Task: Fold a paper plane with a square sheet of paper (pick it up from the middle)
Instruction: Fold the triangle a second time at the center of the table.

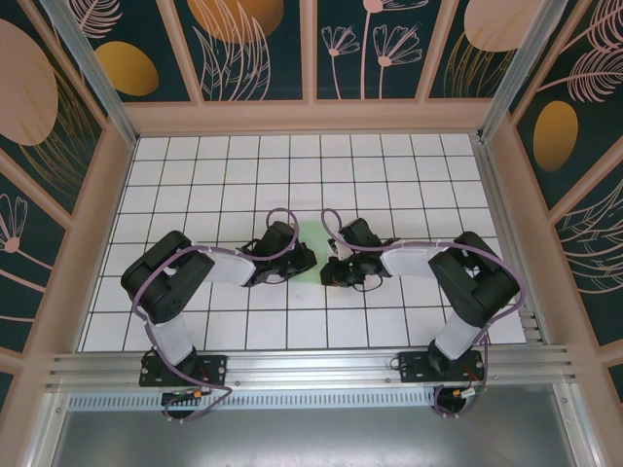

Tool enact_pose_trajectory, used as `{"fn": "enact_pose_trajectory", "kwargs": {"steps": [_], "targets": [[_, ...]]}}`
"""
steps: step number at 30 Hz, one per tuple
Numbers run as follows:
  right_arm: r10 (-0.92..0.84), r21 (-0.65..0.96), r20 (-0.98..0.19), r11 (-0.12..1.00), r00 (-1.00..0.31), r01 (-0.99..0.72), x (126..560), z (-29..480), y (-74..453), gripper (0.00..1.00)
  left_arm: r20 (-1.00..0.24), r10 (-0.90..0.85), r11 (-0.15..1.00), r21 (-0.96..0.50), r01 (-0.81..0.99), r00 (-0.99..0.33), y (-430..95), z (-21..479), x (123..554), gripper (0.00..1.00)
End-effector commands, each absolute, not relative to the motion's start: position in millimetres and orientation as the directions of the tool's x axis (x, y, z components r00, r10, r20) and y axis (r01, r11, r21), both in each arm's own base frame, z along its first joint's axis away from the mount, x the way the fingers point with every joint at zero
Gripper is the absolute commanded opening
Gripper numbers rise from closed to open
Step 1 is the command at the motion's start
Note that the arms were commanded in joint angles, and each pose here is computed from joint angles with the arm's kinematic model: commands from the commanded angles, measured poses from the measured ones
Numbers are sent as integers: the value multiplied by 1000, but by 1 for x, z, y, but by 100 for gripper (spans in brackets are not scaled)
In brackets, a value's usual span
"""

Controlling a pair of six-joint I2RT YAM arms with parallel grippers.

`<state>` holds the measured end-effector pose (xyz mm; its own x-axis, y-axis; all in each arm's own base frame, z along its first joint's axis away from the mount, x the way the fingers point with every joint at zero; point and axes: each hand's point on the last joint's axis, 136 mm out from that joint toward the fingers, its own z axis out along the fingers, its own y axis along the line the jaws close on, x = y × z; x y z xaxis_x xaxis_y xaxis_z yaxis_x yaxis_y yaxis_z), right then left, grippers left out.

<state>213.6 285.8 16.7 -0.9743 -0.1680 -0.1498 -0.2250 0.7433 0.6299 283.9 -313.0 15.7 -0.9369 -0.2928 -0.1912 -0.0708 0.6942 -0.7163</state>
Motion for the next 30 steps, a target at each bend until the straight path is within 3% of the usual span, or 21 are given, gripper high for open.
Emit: {"fn": "enact_pose_trajectory", "kwargs": {"steps": [1, 6, 21, 30], "targets": [[-177, 609, -175, 753, -969, -247, 213, 28, 284, 13, -160, -302, 735, -667, -122, -940, -297, -1, 273, 11], [-122, 613, -256, 746, -959, -259, 231, 51, 285, 14, -159, -302, 733, -669, -123, -940, -298, -1, 273, 11], [-164, 587, -142, 780, -976, -217, 220, 8, 286, 11, -166, -298, 723, -682, -109, -940, -302, 5, 275, 11], [-179, 417, -65, 889, -982, -190, 207, -30, 250, 11, -232, -281, 766, -639, -72, -931, -302, 13, 291, 12]]}}
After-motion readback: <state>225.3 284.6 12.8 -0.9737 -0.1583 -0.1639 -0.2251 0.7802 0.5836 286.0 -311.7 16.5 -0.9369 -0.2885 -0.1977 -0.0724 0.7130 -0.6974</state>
